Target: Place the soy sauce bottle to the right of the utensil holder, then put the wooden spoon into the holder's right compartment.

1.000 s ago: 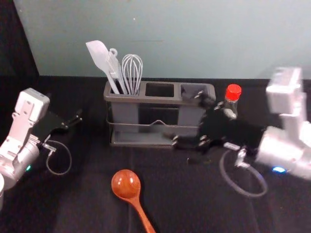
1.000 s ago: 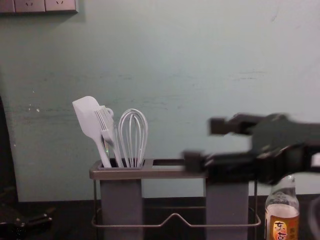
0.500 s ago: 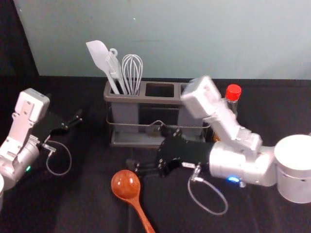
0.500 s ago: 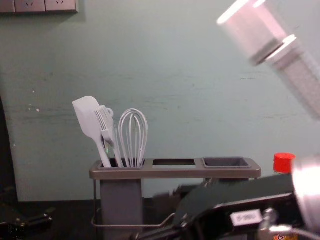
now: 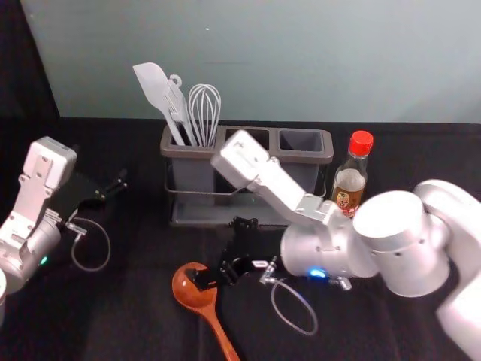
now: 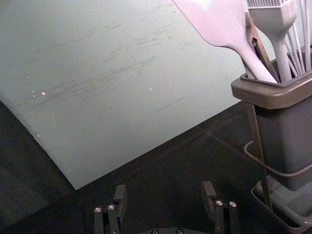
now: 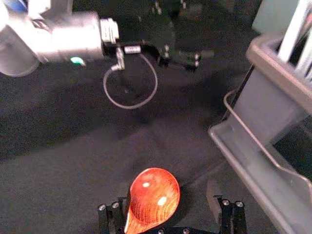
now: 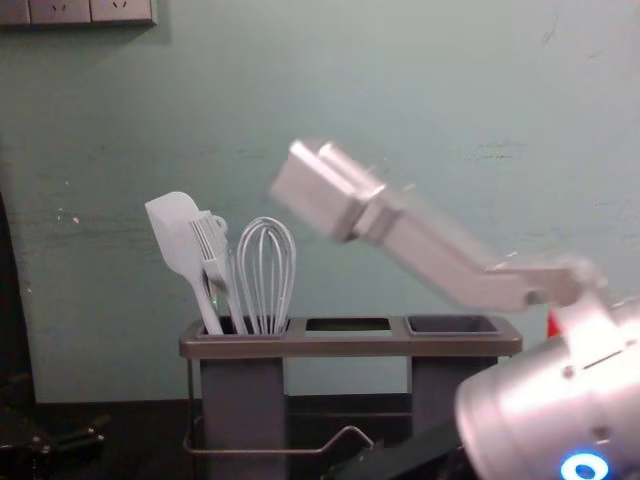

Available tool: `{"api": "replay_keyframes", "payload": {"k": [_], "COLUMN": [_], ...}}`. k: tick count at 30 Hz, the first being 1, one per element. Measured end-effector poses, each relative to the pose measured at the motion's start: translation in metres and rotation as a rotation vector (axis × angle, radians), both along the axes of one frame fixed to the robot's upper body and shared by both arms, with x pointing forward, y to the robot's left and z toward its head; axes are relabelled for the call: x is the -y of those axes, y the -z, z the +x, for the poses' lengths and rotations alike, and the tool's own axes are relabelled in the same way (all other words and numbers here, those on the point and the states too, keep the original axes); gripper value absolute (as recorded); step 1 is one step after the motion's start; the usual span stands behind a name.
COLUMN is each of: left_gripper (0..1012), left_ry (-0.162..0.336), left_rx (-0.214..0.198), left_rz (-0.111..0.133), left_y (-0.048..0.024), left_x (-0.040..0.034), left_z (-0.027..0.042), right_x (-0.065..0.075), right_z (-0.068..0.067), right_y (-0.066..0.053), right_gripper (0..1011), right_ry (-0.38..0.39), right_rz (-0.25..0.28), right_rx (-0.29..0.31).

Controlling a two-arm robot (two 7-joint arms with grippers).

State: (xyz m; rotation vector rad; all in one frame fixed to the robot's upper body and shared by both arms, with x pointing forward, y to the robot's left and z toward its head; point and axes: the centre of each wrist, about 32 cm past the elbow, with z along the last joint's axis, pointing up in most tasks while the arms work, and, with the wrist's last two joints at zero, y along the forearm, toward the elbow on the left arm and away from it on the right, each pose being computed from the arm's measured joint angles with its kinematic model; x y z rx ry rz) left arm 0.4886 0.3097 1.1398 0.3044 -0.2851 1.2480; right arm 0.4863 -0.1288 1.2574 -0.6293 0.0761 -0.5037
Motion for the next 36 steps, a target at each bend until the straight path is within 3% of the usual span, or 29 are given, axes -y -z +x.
{"api": "replay_keyframes", "payload": {"k": [6, 12, 24, 36], "left_gripper": [1005, 1005, 1005, 1005], "left_ry": [0.000, 0.000, 0.000, 0.000], "left_rx": [0.000, 0.000, 0.000, 0.000], "left_rz": [0.000, 0.000, 0.000, 0.000], "left_y": [0.0000, 0.0000, 0.0000, 0.0000], "left_x": [0.0000, 0.0000, 0.0000, 0.0000], "left_z": [0.0000, 0.0000, 0.0000, 0.0000], "right_x": [-0.023, -0.036, -0.043, -0.046], "right_z": [0.005, 0.008, 0.012, 0.017], "right_y": [0.005, 0.011, 0.021, 0.028], "right_gripper": [1002, 1003, 1003, 1003], "right_ry": [0.011, 0.014, -0.006, 0.004], "right_rz": [-0.069, -0.100, -0.120, -0.150], "right_rx": [-0.034, -0.059, -0.106, -0.112]}}
